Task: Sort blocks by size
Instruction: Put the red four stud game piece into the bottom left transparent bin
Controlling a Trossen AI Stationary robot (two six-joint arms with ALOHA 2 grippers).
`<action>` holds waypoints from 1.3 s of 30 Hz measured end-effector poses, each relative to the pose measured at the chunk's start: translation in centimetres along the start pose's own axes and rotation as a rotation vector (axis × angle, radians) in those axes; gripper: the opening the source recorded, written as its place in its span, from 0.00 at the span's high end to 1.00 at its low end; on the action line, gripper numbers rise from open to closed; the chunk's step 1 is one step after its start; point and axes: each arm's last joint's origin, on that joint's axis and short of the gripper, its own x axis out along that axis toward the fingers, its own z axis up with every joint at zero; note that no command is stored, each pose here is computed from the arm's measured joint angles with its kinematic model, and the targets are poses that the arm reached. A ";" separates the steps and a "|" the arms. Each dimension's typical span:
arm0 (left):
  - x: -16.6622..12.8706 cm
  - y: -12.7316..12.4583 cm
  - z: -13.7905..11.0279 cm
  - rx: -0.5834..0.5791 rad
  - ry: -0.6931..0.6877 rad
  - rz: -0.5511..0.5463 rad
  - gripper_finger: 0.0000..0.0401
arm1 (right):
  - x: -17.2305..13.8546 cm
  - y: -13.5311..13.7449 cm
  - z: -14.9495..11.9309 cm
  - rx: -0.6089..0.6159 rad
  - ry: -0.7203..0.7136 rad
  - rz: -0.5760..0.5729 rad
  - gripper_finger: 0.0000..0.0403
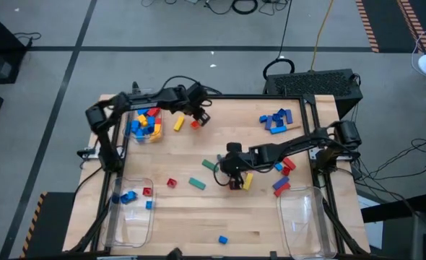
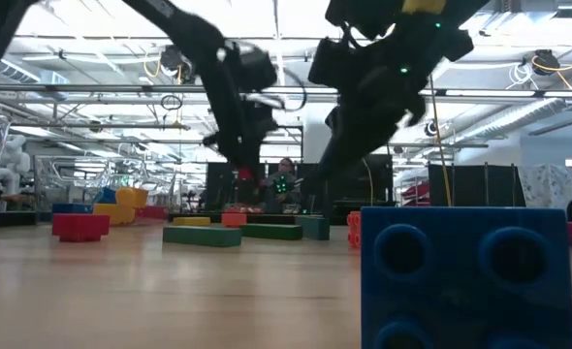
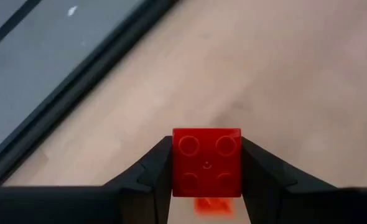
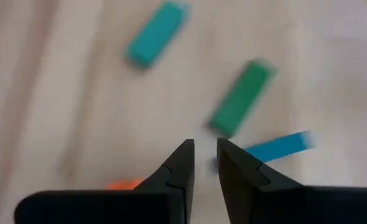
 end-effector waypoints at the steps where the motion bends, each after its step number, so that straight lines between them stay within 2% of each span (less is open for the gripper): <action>1: -0.9 -0.6 -0.3 0.021 0.007 -0.009 0.64 | 0.0 0.2 -0.2 -0.018 0.021 0.043 0.86; 4: -3.8 -2.4 -1.1 0.083 0.014 -0.038 0.64 | -0.1 0.6 -0.8 -0.066 0.079 0.123 0.81; 9: -8.1 -5.8 -3.7 0.188 0.065 -0.055 0.64 | -0.3 0.8 -1.2 -0.066 0.120 0.165 0.66; 15: -12.6 -9.0 -7.9 0.197 0.133 -0.003 0.64 | -0.5 2.1 -1.4 -0.065 0.136 0.200 0.46; 20: -15.8 -11.0 -11.5 0.181 0.181 0.023 0.64 | 0.3 3.3 -1.6 -0.089 0.138 0.214 0.36; 29: -19.0 -12.4 -16.5 0.139 0.287 0.124 0.64 | 1.3 3.4 -1.9 -0.112 0.143 0.111 0.34; 39: -21.0 -14.2 -20.0 0.128 0.323 0.083 0.64 | 1.3 3.4 -2.0 -0.112 0.145 0.111 0.40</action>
